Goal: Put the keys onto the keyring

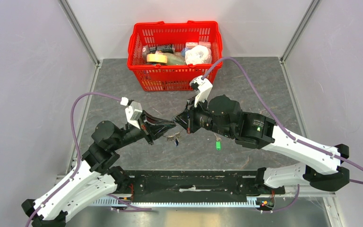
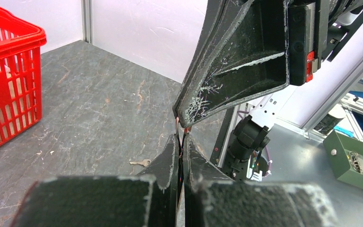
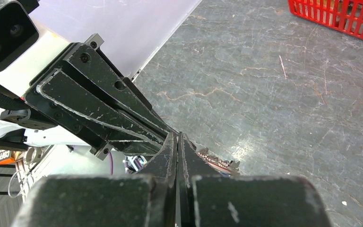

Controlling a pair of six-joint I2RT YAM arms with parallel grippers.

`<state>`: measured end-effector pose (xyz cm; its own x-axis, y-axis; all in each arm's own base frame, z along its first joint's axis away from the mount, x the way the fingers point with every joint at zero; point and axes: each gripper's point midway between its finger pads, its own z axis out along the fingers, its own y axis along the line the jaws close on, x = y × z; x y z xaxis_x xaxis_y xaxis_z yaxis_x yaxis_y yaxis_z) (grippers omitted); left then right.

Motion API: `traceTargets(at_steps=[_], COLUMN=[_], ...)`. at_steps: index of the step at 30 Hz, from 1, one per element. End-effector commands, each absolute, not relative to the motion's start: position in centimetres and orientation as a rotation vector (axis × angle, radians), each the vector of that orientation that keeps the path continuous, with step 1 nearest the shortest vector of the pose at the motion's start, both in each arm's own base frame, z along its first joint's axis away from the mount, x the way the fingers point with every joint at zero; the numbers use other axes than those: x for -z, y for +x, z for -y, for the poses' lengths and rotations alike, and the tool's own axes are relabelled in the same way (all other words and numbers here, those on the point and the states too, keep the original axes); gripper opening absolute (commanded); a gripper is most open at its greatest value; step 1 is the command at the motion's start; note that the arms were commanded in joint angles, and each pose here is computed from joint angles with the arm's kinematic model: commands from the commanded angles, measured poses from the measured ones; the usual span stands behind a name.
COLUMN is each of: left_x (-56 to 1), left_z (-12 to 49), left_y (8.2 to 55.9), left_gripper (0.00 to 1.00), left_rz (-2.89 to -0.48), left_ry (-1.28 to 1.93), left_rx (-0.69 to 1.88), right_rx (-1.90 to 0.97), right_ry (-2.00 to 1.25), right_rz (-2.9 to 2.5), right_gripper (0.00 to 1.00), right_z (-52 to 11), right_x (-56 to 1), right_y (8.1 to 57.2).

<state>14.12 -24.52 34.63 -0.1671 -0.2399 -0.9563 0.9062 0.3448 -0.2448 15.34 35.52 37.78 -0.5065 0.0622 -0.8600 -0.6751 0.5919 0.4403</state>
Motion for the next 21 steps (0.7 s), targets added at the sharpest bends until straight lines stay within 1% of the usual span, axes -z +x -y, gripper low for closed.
traceTargets(at_steps=[1,12,17,19,21], left_x=[-35.6,-35.6,-35.5,-35.5,-35.5], left_z=[24.0,23.4,23.1,23.0,22.9], left_y=[14.7,15.4,15.6,15.7,15.8], left_gripper=[0.02,0.02,0.02,0.02,0.02], left_rz=[-1.314,-1.333,-1.337,-1.34,-1.344], left_ry=[0.634,0.582,0.566,0.559,0.551], left_rx=[1.121,1.087,1.073,1.067,1.06], right_rx=[-1.09,-1.092,-1.098,-1.099,-1.103], right_ry=[-0.454,-0.463,-0.463,-0.46,-0.458], right_rz=[-1.814,-1.817,-1.812,-1.808,-1.802], right_gripper=[0.0,0.01,0.18,0.22,0.24], right_z=[-35.6,-35.5,-35.5,-35.4,-35.3], right_x=[-40.7,-40.3,-40.2,-40.3,-40.4], right_y=[15.0,14.8,14.7,14.8,14.7])
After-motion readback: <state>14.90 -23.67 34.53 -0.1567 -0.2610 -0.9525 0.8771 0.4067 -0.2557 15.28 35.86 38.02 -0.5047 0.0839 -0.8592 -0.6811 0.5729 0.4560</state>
